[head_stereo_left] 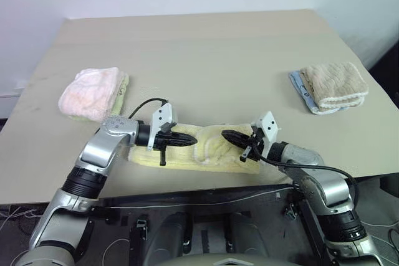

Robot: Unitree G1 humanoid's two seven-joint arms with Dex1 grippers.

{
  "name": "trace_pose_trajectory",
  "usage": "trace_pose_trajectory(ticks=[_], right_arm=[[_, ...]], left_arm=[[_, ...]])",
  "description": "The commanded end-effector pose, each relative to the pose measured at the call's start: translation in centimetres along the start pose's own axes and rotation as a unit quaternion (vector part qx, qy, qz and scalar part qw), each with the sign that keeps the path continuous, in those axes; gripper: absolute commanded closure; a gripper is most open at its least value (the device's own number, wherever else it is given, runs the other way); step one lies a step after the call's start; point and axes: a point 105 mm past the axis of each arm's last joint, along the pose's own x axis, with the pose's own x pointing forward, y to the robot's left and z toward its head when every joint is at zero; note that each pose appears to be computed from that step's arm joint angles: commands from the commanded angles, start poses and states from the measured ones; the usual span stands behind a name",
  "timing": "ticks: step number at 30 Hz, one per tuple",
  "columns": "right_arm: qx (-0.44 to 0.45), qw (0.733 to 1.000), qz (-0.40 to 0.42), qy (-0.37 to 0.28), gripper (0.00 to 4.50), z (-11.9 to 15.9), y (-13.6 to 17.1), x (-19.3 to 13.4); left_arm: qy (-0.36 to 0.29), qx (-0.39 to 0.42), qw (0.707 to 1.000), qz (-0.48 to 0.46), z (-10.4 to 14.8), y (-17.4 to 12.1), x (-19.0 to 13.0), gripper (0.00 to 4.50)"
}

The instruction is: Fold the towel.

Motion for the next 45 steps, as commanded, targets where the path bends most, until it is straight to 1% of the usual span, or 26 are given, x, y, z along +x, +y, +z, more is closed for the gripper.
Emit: trace_pose_trajectory(ticks=[1, 4, 7, 11, 12, 13, 15, 16, 17, 18, 19, 20, 22, 24, 26, 27, 29, 32, 35, 36, 38, 40, 42, 45], right_arm=[[-0.005, 1.0, -0.002, -0.026, 4.5, 1.4, 0.1, 0.2], [0.003, 1.0, -0.006, -0.023, 4.5, 1.2, 0.0, 0.1], [0.023, 0.999, -0.011, -0.035, 4.5, 1.8, -0.3, -0.3], [0.037, 0.998, 0.003, -0.043, 4.5, 2.9, -0.3, -1.1], [0.039, 0.998, 0.012, -0.043, 4.5, 3.1, -0.2, -1.4], [0.041, 0.998, 0.013, -0.043, 4.33, 3.2, -0.3, -1.5], [0.045, 0.998, 0.014, -0.041, 3.92, 3.4, -0.5, -1.8], [0.044, 0.998, 0.023, -0.042, 3.58, 3.6, -0.3, -2.0], [0.036, 0.998, 0.036, -0.042, 3.27, 3.9, 0.0, -2.3], [0.029, 0.997, 0.048, -0.044, 2.92, 4.3, 0.2, -2.5], [0.025, 0.997, 0.055, -0.045, 2.67, 4.5, 0.4, -2.6], [0.025, 0.997, 0.06, -0.045, 2.28, 4.7, 0.5, -2.7], [0.015, 0.996, 0.081, -0.036, 1.51, 5.0, 0.7, -2.7], [0.005, 0.995, 0.095, -0.027, 0.82, 5.0, 0.8, -2.6], [-0.013, 0.994, 0.107, -0.014, 0.16, 4.9, 0.7, -2.3], [-0.022, 0.993, 0.117, -0.006, 0.03, 4.8, 0.6, -2.1], [-0.034, 0.99, 0.134, 0.002, 0.03, 5.0, 0.7, -1.6], [-0.053, 0.987, 0.149, 0.011, 0.03, 4.9, 0.6, -0.8], [-0.063, 0.985, 0.162, 0.016, 0.03, 4.9, 0.5, -0.2], [-0.066, 0.983, 0.169, 0.018, 0.03, 4.8, 0.5, 0.0], [-0.068, 0.981, 0.178, 0.018, 0.03, 4.8, 0.7, 0.3], [-0.068, 0.979, 0.189, 0.019, 0.03, 4.6, 0.9, 0.5], [-0.071, 0.979, 0.192, 0.018, 0.03, 4.4, 0.9, 0.9], [-0.079, 0.978, 0.191, 0.023, 0.03, 4.0, 0.8, 1.4]], left_arm=[[-0.057, 0.023, 0.998, -0.01, 3.0, -0.1, 0.7, 4.49], [-0.101, 0.021, 0.994, -0.029, 4.7, -0.7, 1.9, 4.49], [-0.134, 0.016, 0.99, -0.033, 6.0, -0.7, 2.4, 4.49], [-0.134, 0.012, 0.99, -0.036, 6.1, -0.9, 2.7, 4.49], [-0.138, 0.027, 0.99, -0.02, 6.3, -0.6, 2.7, 4.49], [-0.144, 0.035, 0.989, 0.01, 6.6, 0.0, 2.7, 4.33], [-0.17, 0.029, 0.984, 0.048, 7.7, 0.9, 2.1, 3.93], [-0.184, 0.021, 0.981, 0.052, 8.3, 0.9, 1.5, 3.6], [-0.199, 0.012, 0.978, 0.058, 8.8, 0.8, 0.2, 3.25], [-0.204, 0.005, 0.975, 0.086, 8.9, 1.3, -1.2, 2.94], [-0.206, 0.001, 0.973, 0.107, 9.0, 1.6, -2.1, 2.66], [-0.188, 0.002, 0.971, 0.144, 8.5, 2.4, -2.9, 2.27], [-0.133, 0.023, 0.96, 0.244, 6.7, 4.2, -5.4, 1.52], [-0.111, 0.031, 0.951, 0.288, 6.1, 4.7, -7.2, 0.84], [-0.11, 0.005, 0.942, 0.316, 6.1, 4.5, -9.5, 0.2], [-0.097, 0.0, 0.935, 0.34, 5.7, 4.5, -10.8, 0.05], [-0.071, -0.017, 0.917, 0.393, 4.8, 4.5, -13.4, 0.05], [-0.069, -0.132, 0.904, 0.401, 2.6, 2.7, -15.6, 0.05], [-0.064, -0.214, 0.896, 0.383, 1.1, 0.4, -16.2, 0.05], [-0.085, -0.26, 0.886, 0.375, 0.6, -0.8, -16.7, 0.05], [-0.115, -0.311, 0.869, 0.366, 0.3, -2.2, -17.3, 0.05], [-0.115, -0.358, 0.84, 0.391, -1.1, -3.4, -17.9, 0.05], [-0.13, -0.404, 0.813, 0.398, -2.4, -4.5, -17.9, 0.05], [-0.144, -0.454, 0.787, 0.393, -4.1, -5.5, -17.0, 0.05]])
